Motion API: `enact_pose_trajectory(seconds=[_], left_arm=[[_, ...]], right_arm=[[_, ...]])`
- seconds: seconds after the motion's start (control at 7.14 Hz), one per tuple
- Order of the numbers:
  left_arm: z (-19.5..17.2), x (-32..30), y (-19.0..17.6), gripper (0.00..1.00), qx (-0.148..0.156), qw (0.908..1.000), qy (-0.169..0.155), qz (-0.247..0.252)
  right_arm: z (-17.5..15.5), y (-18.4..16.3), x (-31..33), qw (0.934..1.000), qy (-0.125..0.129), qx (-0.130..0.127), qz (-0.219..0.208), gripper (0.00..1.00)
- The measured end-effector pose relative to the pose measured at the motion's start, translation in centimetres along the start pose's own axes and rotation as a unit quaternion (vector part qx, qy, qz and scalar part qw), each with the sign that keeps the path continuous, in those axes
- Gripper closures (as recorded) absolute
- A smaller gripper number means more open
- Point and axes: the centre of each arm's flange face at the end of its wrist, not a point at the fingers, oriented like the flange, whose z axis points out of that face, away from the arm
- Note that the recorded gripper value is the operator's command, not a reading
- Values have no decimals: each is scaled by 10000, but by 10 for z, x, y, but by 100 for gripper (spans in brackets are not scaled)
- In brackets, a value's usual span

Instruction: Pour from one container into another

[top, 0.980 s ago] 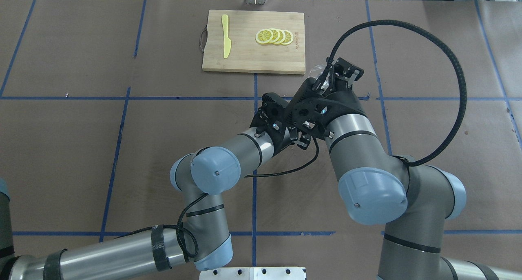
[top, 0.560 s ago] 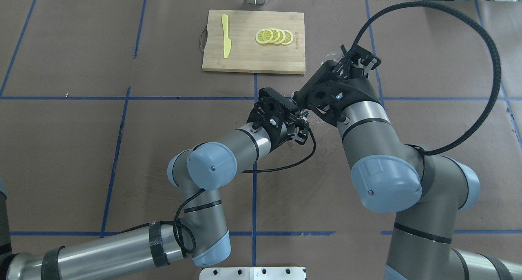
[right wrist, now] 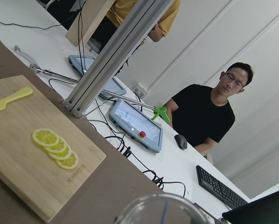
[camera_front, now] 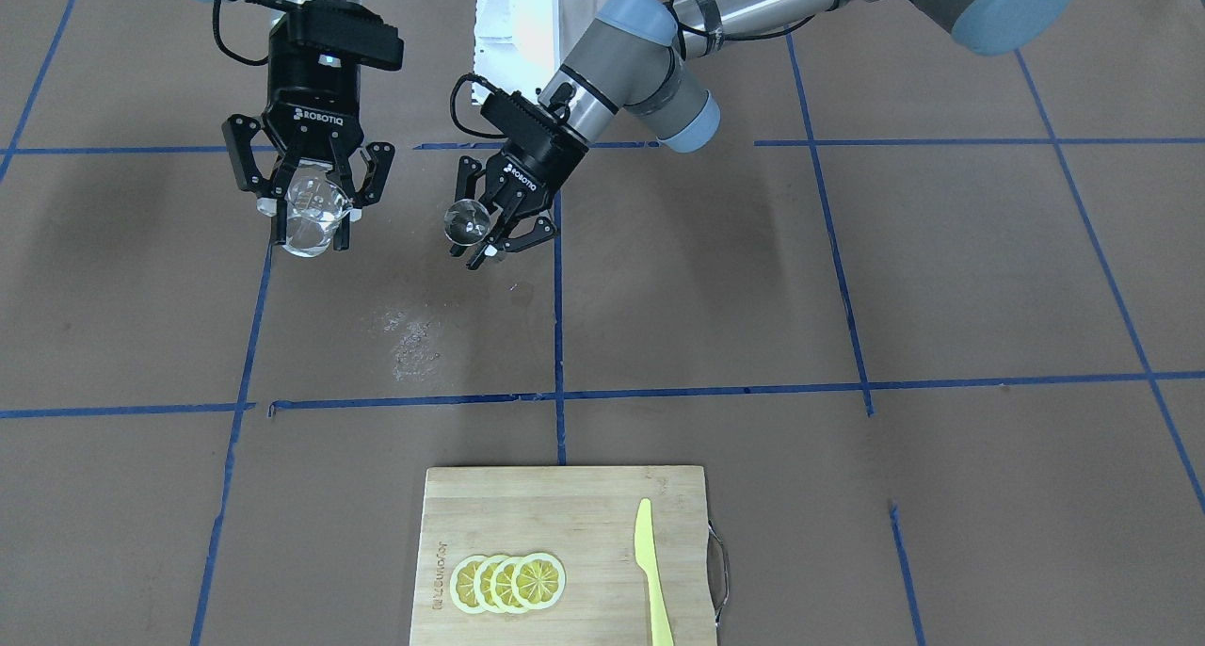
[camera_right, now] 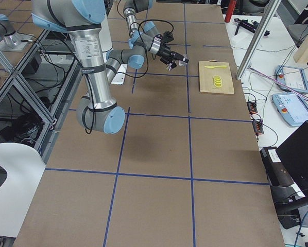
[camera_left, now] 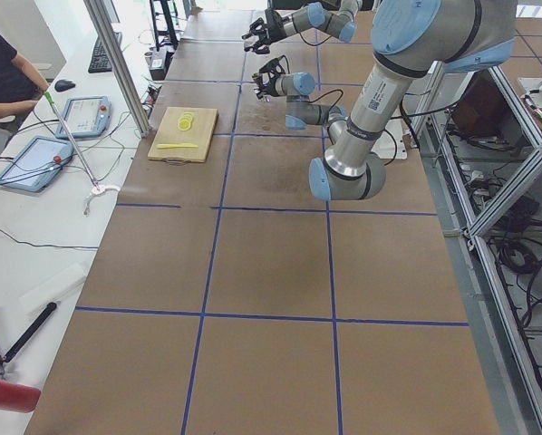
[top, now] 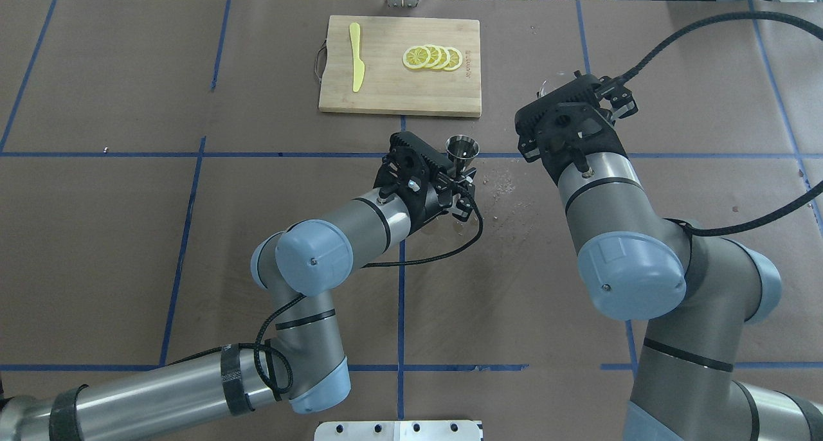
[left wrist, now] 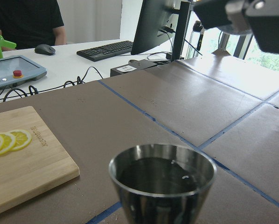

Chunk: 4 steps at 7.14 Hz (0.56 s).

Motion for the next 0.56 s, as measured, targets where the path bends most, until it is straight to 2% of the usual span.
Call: enact_pose_trajectory(seconds=[0.14,0.28,0.56], left_arm=[[-9,-14,-3,100,67,10000,-52,-14],[-16,-29,-8,100,132,9998,-122,-16],[-28,-68,-10,100,194,9991,-374,-71]], right_arm=[[1,3,4,9978,-54,-84,656,100],[3,-3,11,9914,-188,-215,1277,100],[8,-5,25,9775,-350,-491,2023,100]])
